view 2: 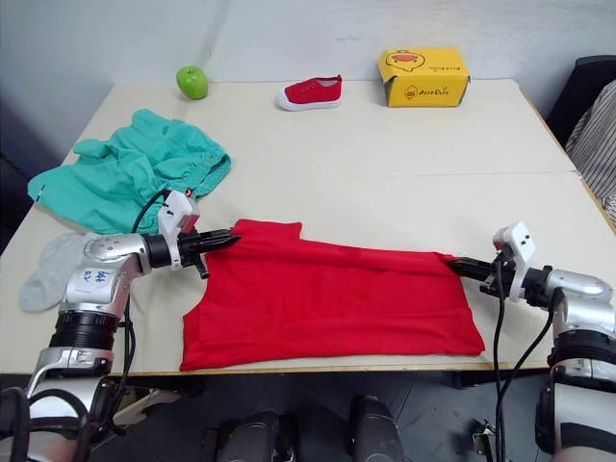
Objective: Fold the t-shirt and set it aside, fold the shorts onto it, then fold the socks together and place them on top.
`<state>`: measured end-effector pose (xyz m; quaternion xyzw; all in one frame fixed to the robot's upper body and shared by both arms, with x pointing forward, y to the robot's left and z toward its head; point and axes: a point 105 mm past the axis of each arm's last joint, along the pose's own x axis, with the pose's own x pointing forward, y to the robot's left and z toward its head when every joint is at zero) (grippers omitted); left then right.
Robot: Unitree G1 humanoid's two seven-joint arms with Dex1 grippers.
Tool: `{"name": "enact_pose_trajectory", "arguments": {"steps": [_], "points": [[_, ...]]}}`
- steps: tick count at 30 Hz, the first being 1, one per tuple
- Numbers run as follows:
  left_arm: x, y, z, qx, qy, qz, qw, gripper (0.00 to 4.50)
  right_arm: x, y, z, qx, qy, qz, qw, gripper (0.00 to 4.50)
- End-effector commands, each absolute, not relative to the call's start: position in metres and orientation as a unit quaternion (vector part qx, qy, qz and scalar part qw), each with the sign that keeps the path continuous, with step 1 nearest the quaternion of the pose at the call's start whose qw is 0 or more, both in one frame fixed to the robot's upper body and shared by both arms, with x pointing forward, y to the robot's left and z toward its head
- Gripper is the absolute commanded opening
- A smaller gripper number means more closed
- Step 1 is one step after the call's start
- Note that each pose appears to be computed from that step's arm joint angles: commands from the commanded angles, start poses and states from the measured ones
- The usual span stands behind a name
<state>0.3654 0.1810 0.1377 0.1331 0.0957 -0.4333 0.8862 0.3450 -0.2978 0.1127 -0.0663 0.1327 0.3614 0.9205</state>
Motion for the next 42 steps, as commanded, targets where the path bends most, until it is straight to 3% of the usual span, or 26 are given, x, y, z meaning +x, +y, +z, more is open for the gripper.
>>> {"name": "enact_pose_trajectory", "arguments": {"steps": [1, 6, 13, 15, 18, 25, 27, 30, 39, 41, 42], "points": [[0.356, 0.182, 0.138, 0.162, 0.107, -0.443, 0.875, 0.22, 0.344, -0.301, 0.124, -0.075, 0.122, 0.361, 0.922, 0.20], [0.353, 0.189, 0.144, 0.146, 0.134, -0.453, 0.869, 1.45, 0.338, -0.308, 0.132, -0.123, 0.144, 0.374, 0.908, 1.53], [0.377, 0.199, 0.179, 0.048, 0.167, -0.441, 0.881, 3.79, 0.340, -0.323, 0.165, -0.169, 0.156, 0.374, 0.899, 4.07], [0.391, 0.198, 0.178, 0.045, 0.177, -0.416, 0.891, 4.38, 0.344, -0.322, 0.168, -0.176, 0.154, 0.374, 0.897, 4.50], [0.415, 0.193, 0.168, 0.071, 0.191, -0.373, 0.905, 4.38, 0.347, -0.317, 0.164, -0.183, 0.159, 0.384, 0.891, 4.50], [0.425, 0.167, 0.142, 0.092, 0.212, -0.394, 0.889, 4.38, 0.354, -0.304, 0.148, -0.182, 0.171, 0.400, 0.882, 4.50], [0.426, 0.161, 0.140, 0.092, 0.209, -0.403, 0.886, 3.98, 0.354, -0.302, 0.145, -0.184, 0.175, 0.407, 0.877, 4.50], [0.427, 0.155, 0.140, 0.094, 0.199, -0.411, 0.885, 3.17, 0.356, -0.300, 0.145, -0.184, 0.174, 0.409, 0.877, 3.89], [0.430, 0.152, 0.143, 0.098, 0.160, -0.411, 0.892, 0.25, 0.356, -0.297, 0.146, -0.192, 0.153, 0.413, 0.877, 0.64], [0.430, 0.152, 0.145, 0.099, 0.149, -0.411, 0.894, 0.00, 0.355, -0.298, 0.146, -0.199, 0.150, 0.415, 0.875, 0.03], [0.430, 0.153, 0.147, 0.100, 0.142, -0.412, 0.895, 0.00, 0.355, -0.298, 0.147, -0.203, 0.146, 0.416, 0.874, 0.03]]}}
